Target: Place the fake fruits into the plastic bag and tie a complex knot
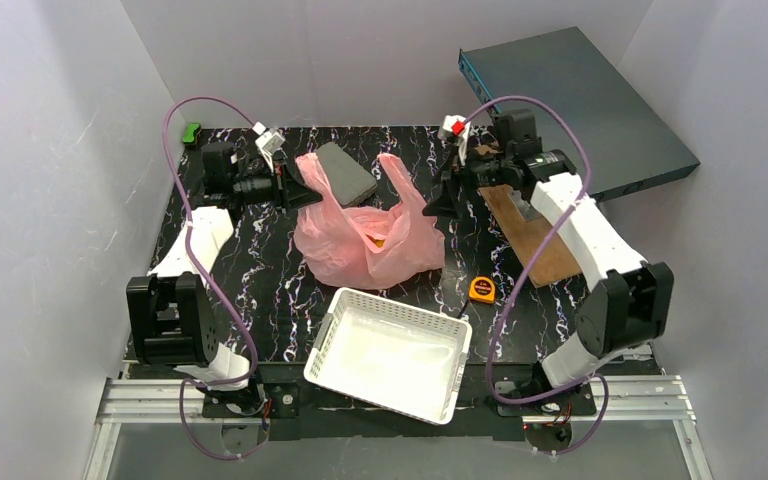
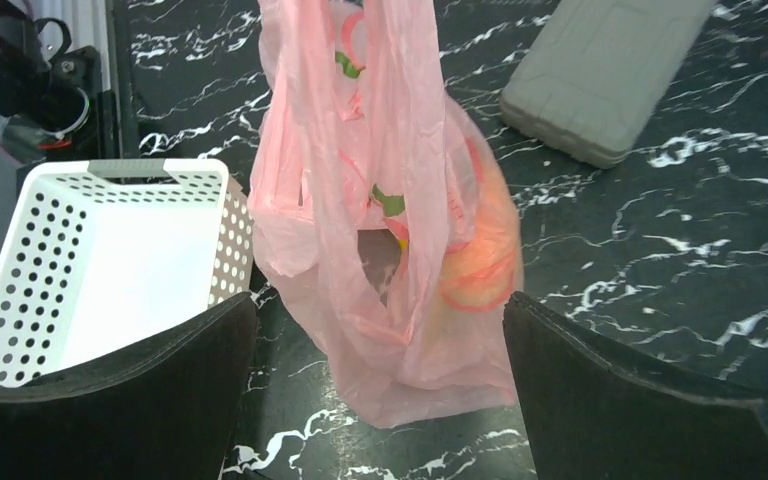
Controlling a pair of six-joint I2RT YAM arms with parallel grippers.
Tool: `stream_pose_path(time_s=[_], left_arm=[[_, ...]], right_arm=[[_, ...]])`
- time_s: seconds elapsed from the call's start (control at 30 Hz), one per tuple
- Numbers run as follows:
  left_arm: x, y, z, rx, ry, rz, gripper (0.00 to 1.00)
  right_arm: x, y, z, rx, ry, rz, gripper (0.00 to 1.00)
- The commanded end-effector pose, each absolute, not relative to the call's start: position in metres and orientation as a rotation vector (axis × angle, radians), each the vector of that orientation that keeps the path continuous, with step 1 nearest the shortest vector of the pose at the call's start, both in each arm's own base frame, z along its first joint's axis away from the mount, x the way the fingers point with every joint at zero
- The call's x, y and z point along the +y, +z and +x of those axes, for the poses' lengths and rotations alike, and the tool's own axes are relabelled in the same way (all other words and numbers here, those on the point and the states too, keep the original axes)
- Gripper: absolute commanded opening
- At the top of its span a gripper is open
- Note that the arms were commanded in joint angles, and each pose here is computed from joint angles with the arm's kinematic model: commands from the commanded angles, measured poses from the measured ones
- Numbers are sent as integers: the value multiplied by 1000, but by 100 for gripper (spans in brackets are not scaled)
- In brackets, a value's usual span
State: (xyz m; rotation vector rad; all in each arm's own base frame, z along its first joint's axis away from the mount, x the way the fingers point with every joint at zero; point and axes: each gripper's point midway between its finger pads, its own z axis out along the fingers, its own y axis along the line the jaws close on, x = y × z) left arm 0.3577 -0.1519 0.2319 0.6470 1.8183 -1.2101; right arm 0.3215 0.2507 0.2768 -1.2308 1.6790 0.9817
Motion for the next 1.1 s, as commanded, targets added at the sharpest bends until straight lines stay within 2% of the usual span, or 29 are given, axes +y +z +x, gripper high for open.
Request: stream_pose_path(time_s=[0.0, 0.2, 0.3, 0.33, 0.4, 0.43, 0.5, 0.57, 0.73, 0.9, 1.07], left_arm=[[-159, 245, 351, 1749, -1198, 789, 0], [-168, 248, 348, 1724, -1187, 882, 0], [-172, 252, 344, 1687, -1172, 948, 0], [-174, 253, 342, 1673, -1160, 981, 0], [-178, 253, 336, 1639, -1123, 1072, 0], [-182, 253, 332, 1626, -1110, 1121, 0], [-187, 249, 321, 1584, -1057, 1262, 0], [-196, 250, 309, 1524, -1001, 1417, 0], [-211, 242, 287, 1396, -904, 1682, 0], [-228, 243, 274, 1305, -860, 1803, 0], [-245, 240, 287, 1401, -879, 1752, 0]], right_arm=[[265, 267, 327, 1618, 1070, -1303, 98], [284, 262, 342, 1582, 1164, -1320, 98], [291, 254, 347, 1611, 1228, -1290, 90], [295, 251, 347, 1626, 1257, -1284, 79], [300, 247, 343, 1652, 1304, -1277, 49], [303, 246, 340, 1662, 1322, -1275, 37], [308, 245, 335, 1687, 1336, -1265, 15], [313, 245, 332, 1729, 1343, -1237, 1], [321, 242, 330, 1825, 1339, -1177, 1], [330, 239, 330, 1916, 1290, -1150, 1], [338, 246, 306, 1845, 1327, -1233, 1]])
